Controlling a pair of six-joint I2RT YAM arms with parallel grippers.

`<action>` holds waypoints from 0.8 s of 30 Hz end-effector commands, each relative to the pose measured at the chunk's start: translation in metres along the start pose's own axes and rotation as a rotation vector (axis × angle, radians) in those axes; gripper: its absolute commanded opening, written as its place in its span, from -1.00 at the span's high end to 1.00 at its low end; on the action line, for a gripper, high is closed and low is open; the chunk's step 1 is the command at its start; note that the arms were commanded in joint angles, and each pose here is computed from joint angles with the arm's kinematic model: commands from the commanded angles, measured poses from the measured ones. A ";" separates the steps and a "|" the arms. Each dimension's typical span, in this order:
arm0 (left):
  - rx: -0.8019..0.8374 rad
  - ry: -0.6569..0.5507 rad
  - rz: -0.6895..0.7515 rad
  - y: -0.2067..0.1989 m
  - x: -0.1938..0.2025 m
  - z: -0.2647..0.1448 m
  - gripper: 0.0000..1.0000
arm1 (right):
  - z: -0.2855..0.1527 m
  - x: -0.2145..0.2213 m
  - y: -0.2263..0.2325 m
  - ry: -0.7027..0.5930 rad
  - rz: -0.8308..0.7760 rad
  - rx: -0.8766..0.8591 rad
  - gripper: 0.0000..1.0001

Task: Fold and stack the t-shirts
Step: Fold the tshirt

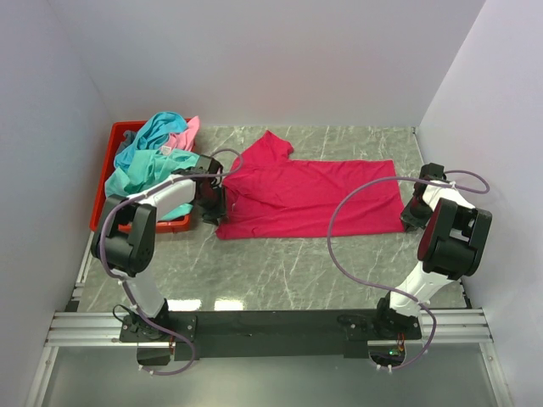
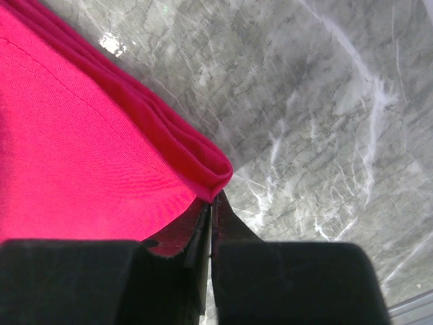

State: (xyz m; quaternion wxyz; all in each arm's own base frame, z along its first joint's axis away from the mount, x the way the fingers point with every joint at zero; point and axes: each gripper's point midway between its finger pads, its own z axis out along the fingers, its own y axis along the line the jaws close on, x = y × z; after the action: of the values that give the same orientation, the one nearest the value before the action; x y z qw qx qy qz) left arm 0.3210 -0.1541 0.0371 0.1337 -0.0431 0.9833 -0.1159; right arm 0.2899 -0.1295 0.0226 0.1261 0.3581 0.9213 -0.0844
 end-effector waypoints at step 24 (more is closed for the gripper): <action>0.030 -0.041 -0.073 0.003 0.018 -0.016 -0.05 | -0.018 -0.045 -0.002 -0.092 0.088 -0.100 0.07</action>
State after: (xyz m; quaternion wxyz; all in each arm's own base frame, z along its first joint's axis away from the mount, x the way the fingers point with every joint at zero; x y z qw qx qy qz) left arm 0.2892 -0.1497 0.0419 0.1290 -0.0729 0.9798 -0.1344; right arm 0.2959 -0.1518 0.0412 0.1563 0.3909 0.9044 -0.0691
